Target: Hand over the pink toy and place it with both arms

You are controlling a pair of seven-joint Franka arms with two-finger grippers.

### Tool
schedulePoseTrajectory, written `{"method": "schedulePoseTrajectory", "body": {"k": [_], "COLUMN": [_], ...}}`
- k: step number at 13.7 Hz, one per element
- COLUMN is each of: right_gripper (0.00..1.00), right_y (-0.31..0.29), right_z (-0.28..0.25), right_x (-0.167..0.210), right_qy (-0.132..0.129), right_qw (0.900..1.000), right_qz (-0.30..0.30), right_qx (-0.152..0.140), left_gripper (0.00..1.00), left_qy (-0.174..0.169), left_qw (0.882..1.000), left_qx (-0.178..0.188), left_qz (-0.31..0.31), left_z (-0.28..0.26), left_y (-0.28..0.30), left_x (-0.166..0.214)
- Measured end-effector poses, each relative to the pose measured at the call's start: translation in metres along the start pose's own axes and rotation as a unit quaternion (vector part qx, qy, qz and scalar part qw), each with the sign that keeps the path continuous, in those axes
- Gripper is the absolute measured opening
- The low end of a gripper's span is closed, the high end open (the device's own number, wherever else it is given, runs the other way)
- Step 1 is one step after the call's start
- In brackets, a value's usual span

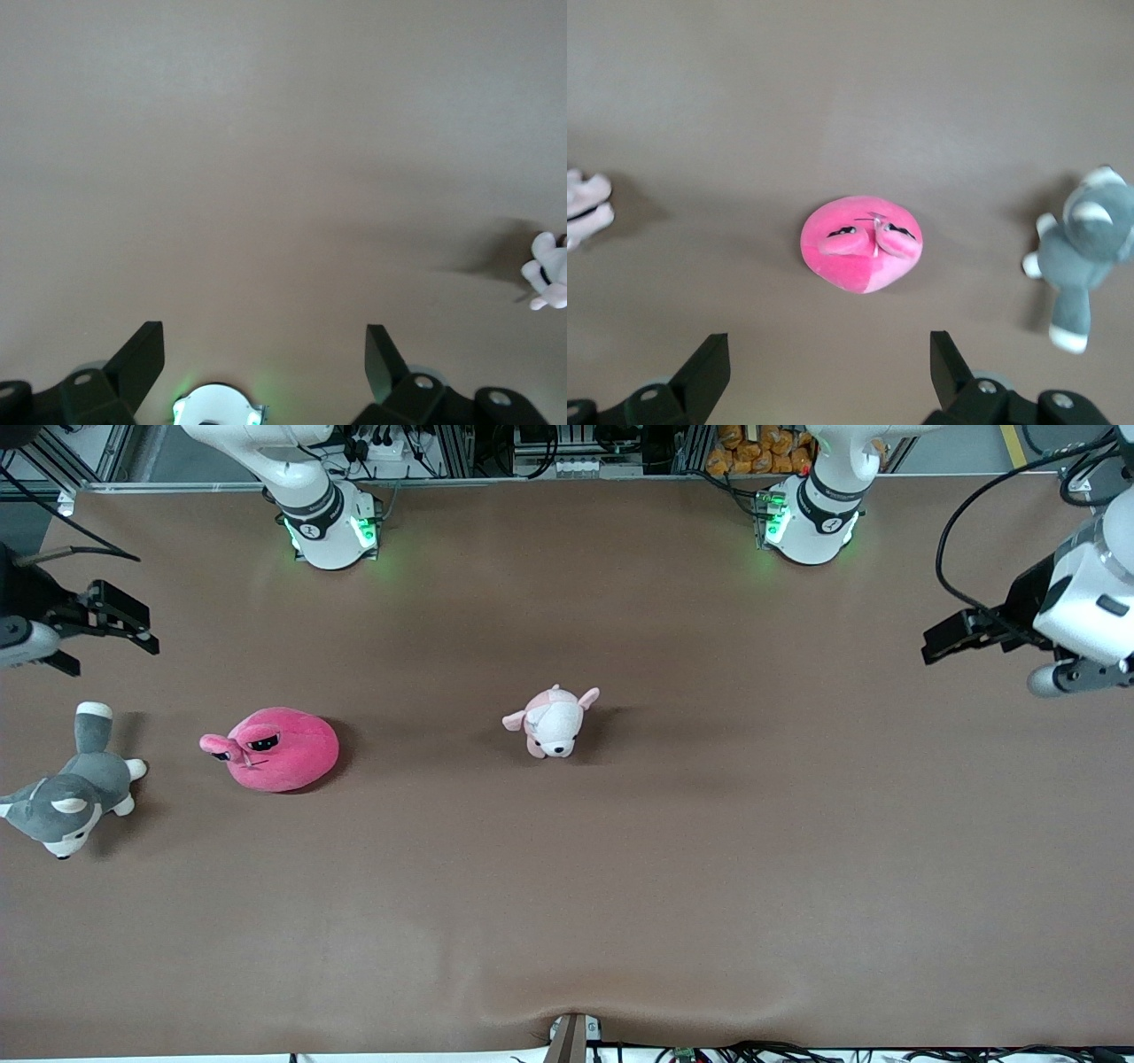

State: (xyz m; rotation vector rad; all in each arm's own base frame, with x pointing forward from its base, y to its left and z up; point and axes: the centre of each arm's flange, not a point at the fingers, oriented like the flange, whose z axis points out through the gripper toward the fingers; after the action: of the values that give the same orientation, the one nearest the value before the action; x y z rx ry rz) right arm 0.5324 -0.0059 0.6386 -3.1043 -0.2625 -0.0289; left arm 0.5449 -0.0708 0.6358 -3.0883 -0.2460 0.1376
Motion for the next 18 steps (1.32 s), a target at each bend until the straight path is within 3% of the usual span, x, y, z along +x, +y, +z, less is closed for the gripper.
{"method": "schedulePoseTrajectory", "body": {"k": [4, 8, 18], "right_gripper": [1.00, 1.00, 1.00], "right_y": [0.008, 0.010, -0.001], "right_z": [0.001, -0.001, -0.012], "right_x": [-0.006, -0.007, -0.006], "right_qy": [-0.013, -0.015, -0.006], "right_qw": [0.993, 0.986, 0.987], "right_qz": [0.114, 0.163, 0.163], "right_qx": [-0.002, -0.002, -0.003], "left_gripper": [1.00, 1.00, 1.00], "left_qy": [0.010, 0.017, 0.019], "left_qw": [1.000, 1.000, 1.000], "left_qx": [-0.003, -0.007, -0.007], "left_qz": [-0.009, -0.014, -0.004], "left_z": [0.000, -0.005, -0.007], "left_y": [-0.033, -0.045, -0.045], "left_x": [-0.023, -0.033, -0.034]}}
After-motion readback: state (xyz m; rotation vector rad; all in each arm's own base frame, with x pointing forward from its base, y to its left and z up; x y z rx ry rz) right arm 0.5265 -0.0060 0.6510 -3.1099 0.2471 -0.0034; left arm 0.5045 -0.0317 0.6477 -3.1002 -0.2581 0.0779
